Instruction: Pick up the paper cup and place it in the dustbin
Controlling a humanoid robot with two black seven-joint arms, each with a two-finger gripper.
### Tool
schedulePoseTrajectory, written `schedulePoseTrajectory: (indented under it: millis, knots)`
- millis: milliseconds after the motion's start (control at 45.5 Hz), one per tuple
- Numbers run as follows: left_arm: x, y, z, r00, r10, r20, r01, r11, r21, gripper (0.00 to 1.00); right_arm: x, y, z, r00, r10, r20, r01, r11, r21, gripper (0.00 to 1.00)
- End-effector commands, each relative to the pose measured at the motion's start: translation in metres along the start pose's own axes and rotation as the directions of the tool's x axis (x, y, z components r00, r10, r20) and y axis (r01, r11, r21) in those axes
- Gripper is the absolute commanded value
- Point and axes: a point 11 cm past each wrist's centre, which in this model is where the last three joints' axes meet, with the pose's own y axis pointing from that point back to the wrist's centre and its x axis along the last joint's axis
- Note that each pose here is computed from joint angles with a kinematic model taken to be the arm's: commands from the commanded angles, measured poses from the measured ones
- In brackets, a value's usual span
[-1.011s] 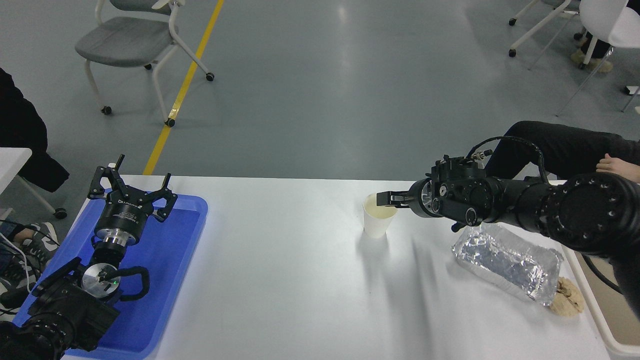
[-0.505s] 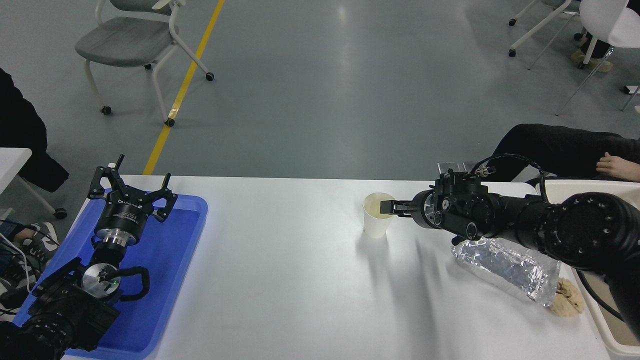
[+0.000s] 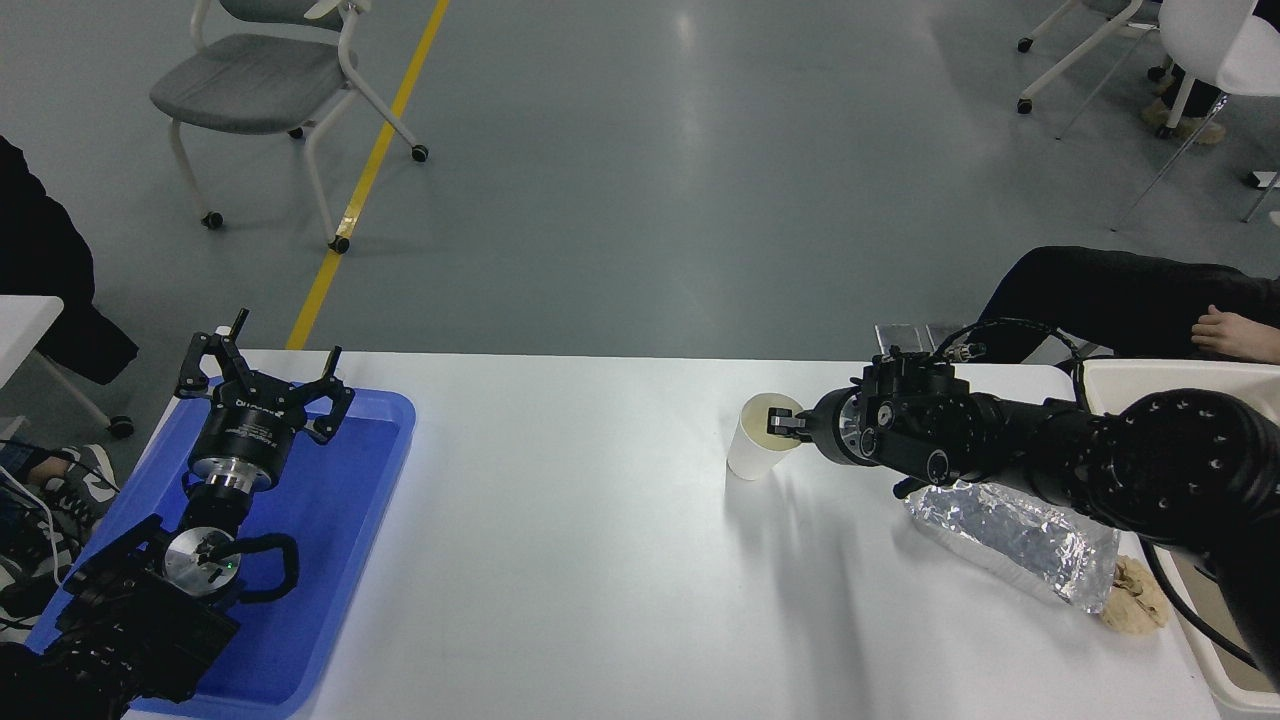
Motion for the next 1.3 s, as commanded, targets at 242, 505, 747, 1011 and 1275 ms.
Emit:
schedulePoseTrajectory:
  millis: [242,505,747,1011,1275]
  knots:
    - [0.0,0.0,0.0,1.0,-0.001,-0.001,0.001,1.0,0.001,1.0,0.035,0.026,-0.013,0.998,0.023,-0.054,-0.021,1.0,0.02,0.0]
    - [0.0,0.0,0.0,1.0,-0.001,-0.001,0.001,1.0,0.001,1.0,0.086,0.084,-0.009,0.987,0.009,-0.159,-0.012,1.0,-0.019,0.0]
    - [0.0,0.0,0.0,1.0,-0.001,-0.001,0.001,1.0,0.001,1.0,0.124,0.177,-0.009,0.969,-0.06,-0.239,0.043,0.996,-0.074,0.0]
    - [0.0,0.0,0.0,1.0,-0.001,0.0,0.001,1.0,0.002,1.0,0.144,0.235,-0.037,0.947,-0.076,-0.313,0.05,0.995,-0.091,0.0]
    - [0.0,0.0,0.0,1.0,-0.001,0.0,0.001,1.0,0.002,1.0,0.152,0.248,-0.034,0.942,-0.073,-0.328,0.029,0.99,-0.139,0.0]
